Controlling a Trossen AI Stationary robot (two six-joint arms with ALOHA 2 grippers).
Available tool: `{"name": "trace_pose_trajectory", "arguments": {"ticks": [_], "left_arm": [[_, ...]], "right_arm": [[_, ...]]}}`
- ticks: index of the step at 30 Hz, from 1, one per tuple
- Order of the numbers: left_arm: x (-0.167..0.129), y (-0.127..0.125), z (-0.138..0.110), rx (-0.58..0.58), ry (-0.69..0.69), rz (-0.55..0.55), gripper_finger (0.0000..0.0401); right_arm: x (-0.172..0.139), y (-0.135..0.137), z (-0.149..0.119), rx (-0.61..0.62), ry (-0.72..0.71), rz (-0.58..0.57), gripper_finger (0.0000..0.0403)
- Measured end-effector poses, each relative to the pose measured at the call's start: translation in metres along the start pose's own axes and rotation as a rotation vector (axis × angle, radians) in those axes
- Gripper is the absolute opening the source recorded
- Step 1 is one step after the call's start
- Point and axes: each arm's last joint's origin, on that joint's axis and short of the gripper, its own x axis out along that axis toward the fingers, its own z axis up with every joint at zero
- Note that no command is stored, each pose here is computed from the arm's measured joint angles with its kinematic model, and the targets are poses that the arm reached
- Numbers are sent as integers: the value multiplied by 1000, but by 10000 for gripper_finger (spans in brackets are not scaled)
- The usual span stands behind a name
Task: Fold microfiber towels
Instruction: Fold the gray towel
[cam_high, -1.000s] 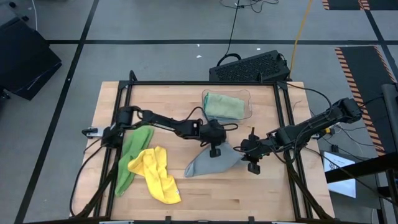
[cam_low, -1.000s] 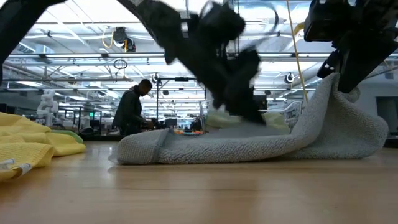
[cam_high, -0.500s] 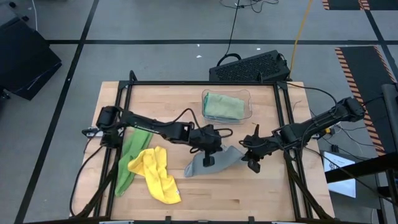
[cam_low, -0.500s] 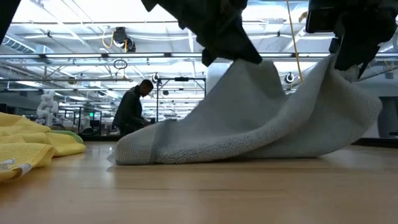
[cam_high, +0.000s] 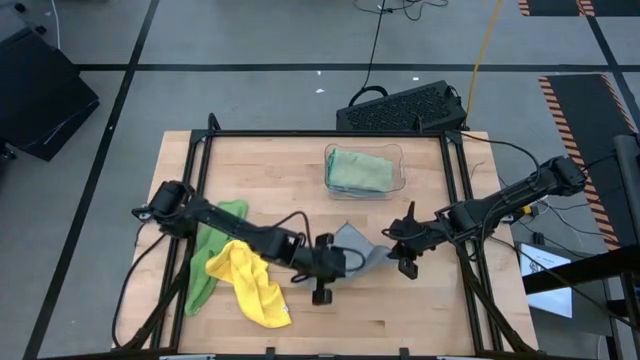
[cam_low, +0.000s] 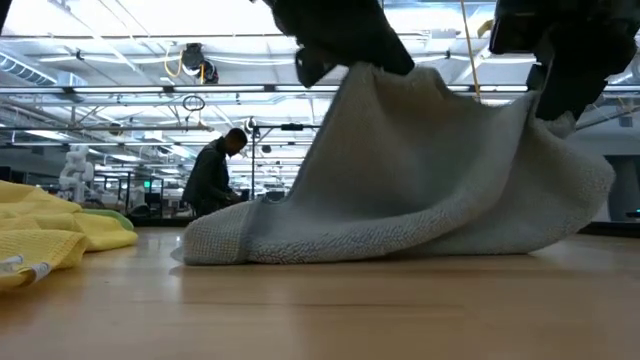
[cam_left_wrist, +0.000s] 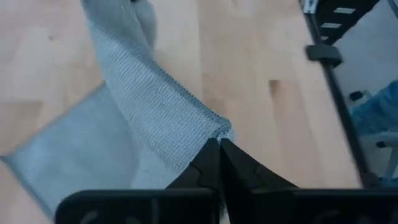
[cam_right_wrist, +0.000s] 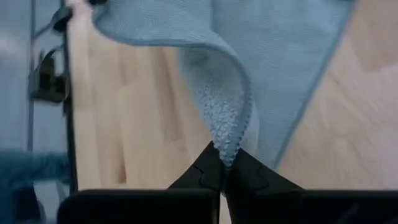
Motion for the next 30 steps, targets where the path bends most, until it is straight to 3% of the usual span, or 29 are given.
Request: {"name": "trace_pose_trajectory", "arguments": {"ticks": [4,9,18,22,30], "left_arm": [[-1,-13,-5,-92,-8,45,5],[-2,-16,-12,-266,33,93,5],[-5,-15,-28,-386,148,198,11],[-6,-16,-29,-404,151,196,4],[-5,-12,-28,-410,144,216,5]], "right_arm": [[0,3,1,-140,16,60,22],[1,2,-5,-323,99,158,81],[19,-20,-35,-264,224,147,173],[23,-18,-45,-325,226,183,184],[19,11,-62,-516,192,357,170]]}}
